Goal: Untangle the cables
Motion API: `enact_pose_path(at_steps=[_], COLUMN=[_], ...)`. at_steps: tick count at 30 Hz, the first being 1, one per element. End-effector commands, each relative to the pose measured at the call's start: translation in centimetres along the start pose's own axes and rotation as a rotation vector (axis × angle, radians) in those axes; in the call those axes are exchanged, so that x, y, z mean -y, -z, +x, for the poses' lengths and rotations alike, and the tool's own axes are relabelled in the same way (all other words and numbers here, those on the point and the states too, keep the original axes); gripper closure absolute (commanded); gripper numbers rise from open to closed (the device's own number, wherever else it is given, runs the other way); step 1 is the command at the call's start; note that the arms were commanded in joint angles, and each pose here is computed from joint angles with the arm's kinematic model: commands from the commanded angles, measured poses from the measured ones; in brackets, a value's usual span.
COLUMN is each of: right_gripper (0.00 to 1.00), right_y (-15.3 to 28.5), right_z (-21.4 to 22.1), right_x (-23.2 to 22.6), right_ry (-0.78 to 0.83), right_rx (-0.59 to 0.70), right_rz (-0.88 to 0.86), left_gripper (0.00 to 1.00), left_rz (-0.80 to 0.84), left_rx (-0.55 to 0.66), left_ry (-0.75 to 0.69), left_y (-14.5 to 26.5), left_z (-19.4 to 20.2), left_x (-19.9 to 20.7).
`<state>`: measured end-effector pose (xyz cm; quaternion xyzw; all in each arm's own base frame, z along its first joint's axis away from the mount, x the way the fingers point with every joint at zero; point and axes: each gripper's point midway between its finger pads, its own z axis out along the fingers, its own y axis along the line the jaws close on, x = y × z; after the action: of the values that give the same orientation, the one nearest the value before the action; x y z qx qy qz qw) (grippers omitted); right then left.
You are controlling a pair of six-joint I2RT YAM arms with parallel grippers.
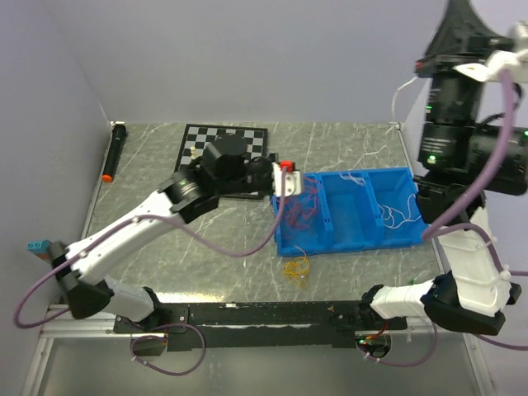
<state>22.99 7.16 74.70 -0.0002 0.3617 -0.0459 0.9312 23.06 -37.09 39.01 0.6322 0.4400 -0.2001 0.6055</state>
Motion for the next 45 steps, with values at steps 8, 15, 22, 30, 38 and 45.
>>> enact_pose_path(at_steps=[8,15,22,30,38,45], right_gripper=[1.0,1.0,1.0,1.0,1.0,1.0], right_y=[-0.7,-1.2,-1.5,-1.6,-1.0,-0.3], right_z=[-1.7,-2.1,-2.9,-1.4,0.7,4.1], right_x=[5.2,6.6,8.0,8.0,8.9,8.2], right_ry=[0.162,0.289,0.316,0.419,0.427,0.448], right_rx=[0.101,0.16,0.218,0.237,0.202,0.133], right_rz=[0.177,0.242,0.293,0.328,0.339,0.315], left_gripper=[0.99,0.99,0.99,0.99,0.99,0.99], left_rz=[-0.048,0.007,0.197,0.345,0.387,0.376], left_rx=[-0.115,-0.221,-0.469,-0.725,-0.826,-0.864], left_ry=[0.058,0.062,0.023,0.056,0.041,0.061], left_y=[-7.6,-8.9,-7.6,-5.8,-3.8,-1.0], left_z=[7.7,12.9,20.4,27.7,31.6,32.8], left_x=[-3.6,-0.9,4.1,8.8,10.6,10.4])
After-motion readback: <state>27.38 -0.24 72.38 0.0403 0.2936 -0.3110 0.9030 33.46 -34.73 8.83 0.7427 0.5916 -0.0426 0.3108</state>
